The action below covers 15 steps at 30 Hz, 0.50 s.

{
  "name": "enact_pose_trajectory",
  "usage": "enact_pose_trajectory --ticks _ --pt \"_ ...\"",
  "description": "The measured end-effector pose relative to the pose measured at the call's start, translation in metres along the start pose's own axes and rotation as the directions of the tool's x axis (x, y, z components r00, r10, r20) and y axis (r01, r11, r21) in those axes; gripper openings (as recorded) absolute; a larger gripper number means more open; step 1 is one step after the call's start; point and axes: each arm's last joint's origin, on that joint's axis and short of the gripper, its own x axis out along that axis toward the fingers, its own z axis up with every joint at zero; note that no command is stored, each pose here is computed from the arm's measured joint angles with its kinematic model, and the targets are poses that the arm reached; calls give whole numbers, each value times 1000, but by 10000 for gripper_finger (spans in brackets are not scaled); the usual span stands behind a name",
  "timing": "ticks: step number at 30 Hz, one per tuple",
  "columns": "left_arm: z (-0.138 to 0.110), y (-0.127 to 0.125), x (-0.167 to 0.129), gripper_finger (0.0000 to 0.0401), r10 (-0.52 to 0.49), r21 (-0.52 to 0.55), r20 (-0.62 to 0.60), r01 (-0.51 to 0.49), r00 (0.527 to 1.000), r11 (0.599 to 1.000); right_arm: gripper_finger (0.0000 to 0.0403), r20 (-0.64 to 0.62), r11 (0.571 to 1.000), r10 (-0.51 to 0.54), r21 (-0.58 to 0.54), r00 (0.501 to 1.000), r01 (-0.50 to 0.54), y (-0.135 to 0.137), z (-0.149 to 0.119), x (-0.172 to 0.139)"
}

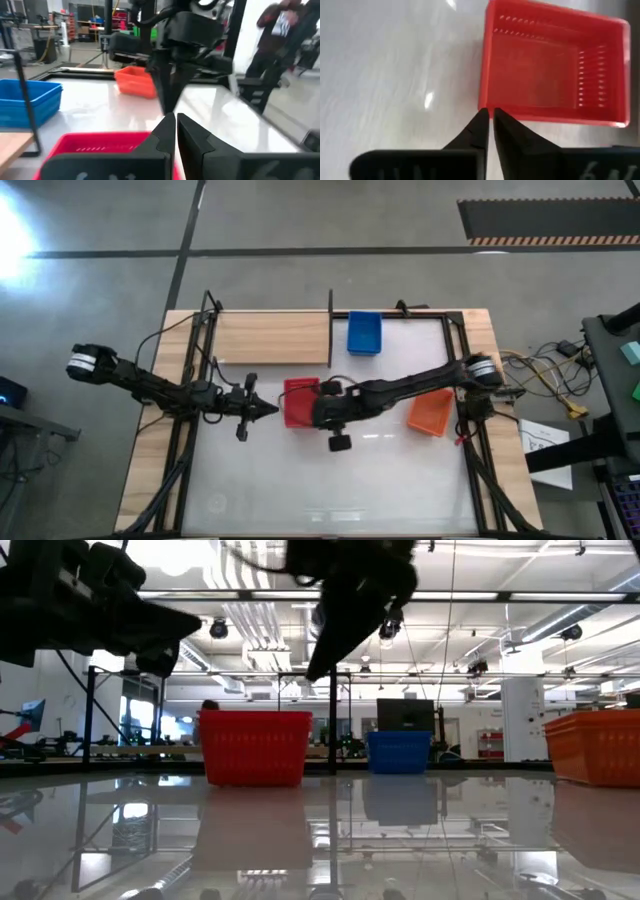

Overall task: Stack baskets on shelf by color
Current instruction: Put the stacked red bins on the shelf

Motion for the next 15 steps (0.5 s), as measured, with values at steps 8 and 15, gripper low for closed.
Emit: enact_pose_trajectory --ticks 8,15 --pt "20 -7 24 0 -2 -22 -84 0 996 1000 8 320 997 -34 80 947 9 9 -62 -21" --pt "46 -9 54 3 118 -13 -332 -130 936 991 8 472 984 -142 164 870 71 10 -116 -21"
